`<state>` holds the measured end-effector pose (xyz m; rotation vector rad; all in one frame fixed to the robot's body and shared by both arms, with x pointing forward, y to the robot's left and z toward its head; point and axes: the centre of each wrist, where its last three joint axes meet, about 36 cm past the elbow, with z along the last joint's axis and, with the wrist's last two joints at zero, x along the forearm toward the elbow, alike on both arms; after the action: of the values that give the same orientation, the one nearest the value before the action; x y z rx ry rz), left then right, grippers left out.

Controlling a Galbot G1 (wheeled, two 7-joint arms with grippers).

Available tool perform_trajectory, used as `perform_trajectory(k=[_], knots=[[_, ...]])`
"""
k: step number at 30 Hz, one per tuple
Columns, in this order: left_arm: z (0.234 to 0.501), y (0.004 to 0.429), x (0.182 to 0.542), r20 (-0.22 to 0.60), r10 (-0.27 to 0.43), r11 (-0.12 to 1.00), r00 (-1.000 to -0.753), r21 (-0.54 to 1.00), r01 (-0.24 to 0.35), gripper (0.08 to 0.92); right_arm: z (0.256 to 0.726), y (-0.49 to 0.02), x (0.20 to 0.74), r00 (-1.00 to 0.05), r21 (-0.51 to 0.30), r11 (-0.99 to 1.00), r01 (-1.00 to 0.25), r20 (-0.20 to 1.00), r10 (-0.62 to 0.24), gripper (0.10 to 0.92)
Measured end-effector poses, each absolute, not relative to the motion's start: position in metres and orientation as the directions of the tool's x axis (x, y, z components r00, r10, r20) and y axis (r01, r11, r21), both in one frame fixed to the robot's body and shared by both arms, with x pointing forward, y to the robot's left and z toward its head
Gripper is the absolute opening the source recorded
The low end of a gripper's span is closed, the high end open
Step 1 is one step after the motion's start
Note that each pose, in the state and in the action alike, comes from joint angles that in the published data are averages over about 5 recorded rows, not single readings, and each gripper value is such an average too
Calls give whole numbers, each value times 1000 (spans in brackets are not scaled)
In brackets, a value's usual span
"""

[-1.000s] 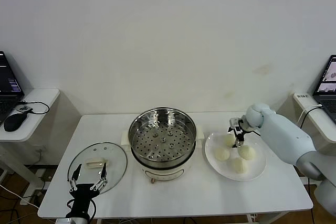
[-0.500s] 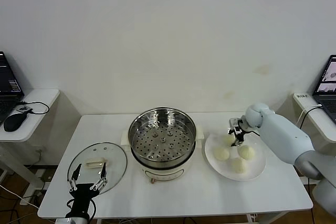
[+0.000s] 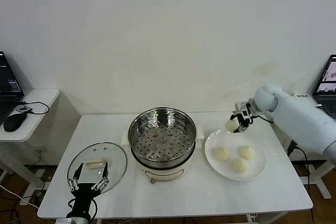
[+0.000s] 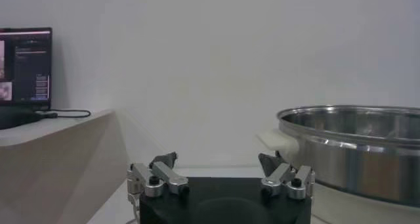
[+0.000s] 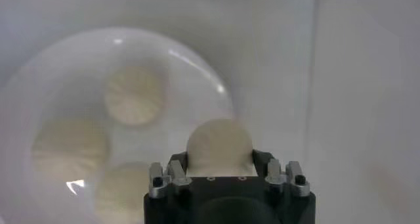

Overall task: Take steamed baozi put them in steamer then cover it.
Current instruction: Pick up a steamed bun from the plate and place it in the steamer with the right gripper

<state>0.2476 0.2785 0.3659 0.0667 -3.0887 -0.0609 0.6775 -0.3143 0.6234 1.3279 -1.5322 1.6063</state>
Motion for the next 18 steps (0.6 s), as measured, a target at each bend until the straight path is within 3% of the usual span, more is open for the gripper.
perform_trajectory(k=[7,18], knots=[[369,280,247,47,-39,999,-998,37,-38,823,682,-258,667,-360,-458,-305,-835,874,-328,628],[371,280,247,42,-42,999,-998,26,-41,823,685,-161,659,-298,-464,-518,-718,878,-374,628]])
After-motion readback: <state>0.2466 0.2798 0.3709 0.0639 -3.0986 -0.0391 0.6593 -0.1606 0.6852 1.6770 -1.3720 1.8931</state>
